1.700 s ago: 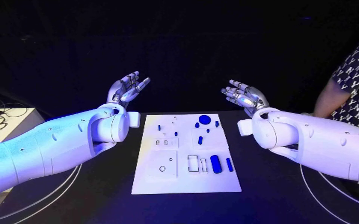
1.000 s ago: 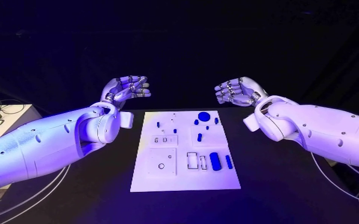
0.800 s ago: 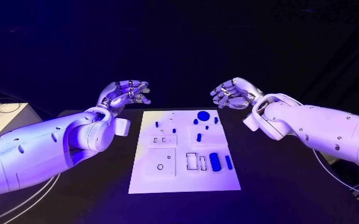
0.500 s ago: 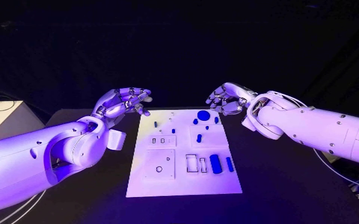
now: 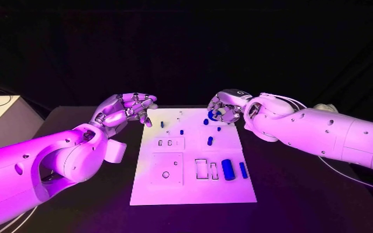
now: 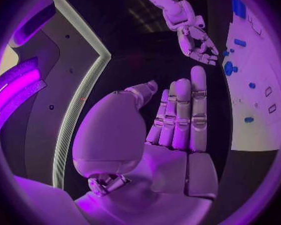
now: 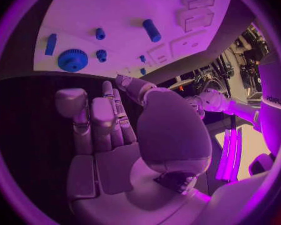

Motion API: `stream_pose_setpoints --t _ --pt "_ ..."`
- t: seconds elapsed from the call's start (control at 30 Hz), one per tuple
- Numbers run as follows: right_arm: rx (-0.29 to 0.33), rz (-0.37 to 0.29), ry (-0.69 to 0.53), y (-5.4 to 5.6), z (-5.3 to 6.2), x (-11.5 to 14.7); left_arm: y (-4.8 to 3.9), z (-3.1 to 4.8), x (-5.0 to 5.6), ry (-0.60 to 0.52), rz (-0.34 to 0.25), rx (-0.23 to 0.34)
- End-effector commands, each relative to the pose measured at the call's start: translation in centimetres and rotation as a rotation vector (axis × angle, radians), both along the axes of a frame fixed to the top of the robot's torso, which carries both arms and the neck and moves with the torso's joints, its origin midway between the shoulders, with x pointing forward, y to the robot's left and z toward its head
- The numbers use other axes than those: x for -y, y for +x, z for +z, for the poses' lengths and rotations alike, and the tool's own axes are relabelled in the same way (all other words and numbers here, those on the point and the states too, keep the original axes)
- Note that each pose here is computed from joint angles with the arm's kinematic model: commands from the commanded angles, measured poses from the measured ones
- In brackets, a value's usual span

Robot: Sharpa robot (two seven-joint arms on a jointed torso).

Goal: Assemble the parts on the task board

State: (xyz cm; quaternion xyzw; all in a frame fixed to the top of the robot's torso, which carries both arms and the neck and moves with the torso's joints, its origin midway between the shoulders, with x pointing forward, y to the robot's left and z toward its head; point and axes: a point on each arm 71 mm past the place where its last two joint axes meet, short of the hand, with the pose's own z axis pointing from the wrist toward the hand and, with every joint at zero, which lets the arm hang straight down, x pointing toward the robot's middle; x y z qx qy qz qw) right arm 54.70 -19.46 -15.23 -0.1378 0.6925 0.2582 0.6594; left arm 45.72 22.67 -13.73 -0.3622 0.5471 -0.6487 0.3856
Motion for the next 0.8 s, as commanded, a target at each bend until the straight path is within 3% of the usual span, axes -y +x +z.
stream_pose_setpoints --t 0.03,0.37,0.8 --pt "0.032 -0.036 -0.101 0.4 -0.1 -0.1 -0.22 0.34 0.4 0.006 -0.043 0.015" --pt "0.054 -0.075 -0.146 1.2 -0.2 -0.6 -0.25 0.91 0.5 0.007 -0.046 0.026" --pt "0.023 -0.078 -0.189 1.4 -0.7 -1.1 -0.16 1.39 0.2 0.011 -0.039 0.035"
